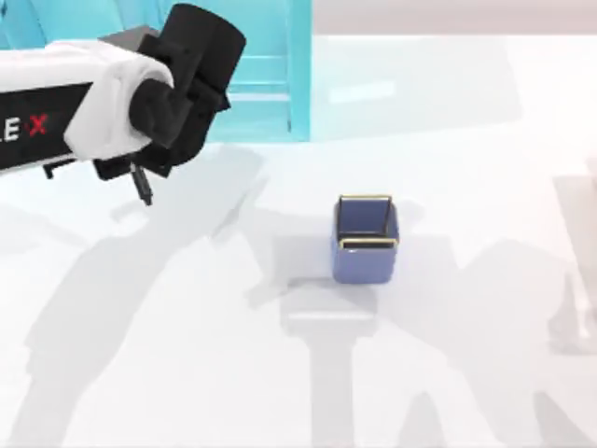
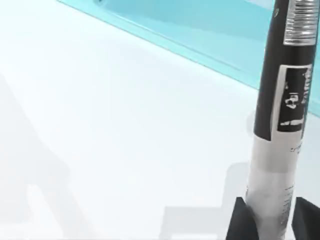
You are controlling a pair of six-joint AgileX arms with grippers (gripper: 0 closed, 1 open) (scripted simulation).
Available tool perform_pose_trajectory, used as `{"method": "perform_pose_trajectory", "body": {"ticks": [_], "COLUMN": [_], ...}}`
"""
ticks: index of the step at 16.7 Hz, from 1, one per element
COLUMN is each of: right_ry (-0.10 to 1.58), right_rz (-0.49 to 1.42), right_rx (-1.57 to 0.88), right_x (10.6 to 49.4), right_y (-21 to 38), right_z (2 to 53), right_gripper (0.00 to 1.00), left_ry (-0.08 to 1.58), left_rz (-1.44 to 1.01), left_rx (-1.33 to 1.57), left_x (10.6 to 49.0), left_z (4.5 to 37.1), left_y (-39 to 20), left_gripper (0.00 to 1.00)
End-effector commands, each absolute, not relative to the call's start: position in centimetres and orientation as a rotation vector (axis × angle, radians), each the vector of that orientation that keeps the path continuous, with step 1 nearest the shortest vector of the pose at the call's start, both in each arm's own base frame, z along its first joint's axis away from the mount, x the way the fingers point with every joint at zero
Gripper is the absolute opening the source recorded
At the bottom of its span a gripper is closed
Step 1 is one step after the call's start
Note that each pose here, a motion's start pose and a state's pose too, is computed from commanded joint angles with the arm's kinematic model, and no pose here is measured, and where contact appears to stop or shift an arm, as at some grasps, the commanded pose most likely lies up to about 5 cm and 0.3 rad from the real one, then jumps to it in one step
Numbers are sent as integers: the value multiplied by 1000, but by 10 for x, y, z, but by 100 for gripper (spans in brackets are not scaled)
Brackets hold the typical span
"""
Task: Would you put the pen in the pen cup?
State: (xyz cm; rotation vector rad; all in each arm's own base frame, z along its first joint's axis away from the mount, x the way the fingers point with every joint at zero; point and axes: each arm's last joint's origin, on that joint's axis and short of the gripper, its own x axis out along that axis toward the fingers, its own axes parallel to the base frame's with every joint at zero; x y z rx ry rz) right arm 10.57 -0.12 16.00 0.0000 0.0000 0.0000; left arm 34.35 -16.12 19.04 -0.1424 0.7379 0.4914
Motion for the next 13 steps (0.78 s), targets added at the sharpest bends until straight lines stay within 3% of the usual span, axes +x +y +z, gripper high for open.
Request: {"method": "perform_pose_trajectory", "body": {"ticks": [7, 13], "right_ry": [0, 0], "right_rz": [0, 0], "right_rx": [0, 0], "right_x": [106, 106], "right_y": [-1, -1], "right_z": [160, 160], "right_gripper": [100, 100], "left_ry": [234, 32], "left_rz": [431, 419], "left_rx": [9, -2], "left_x": [283, 225], "left_z": [203, 201], "left_y": [-341, -407], "left_gripper": [0, 0]}}
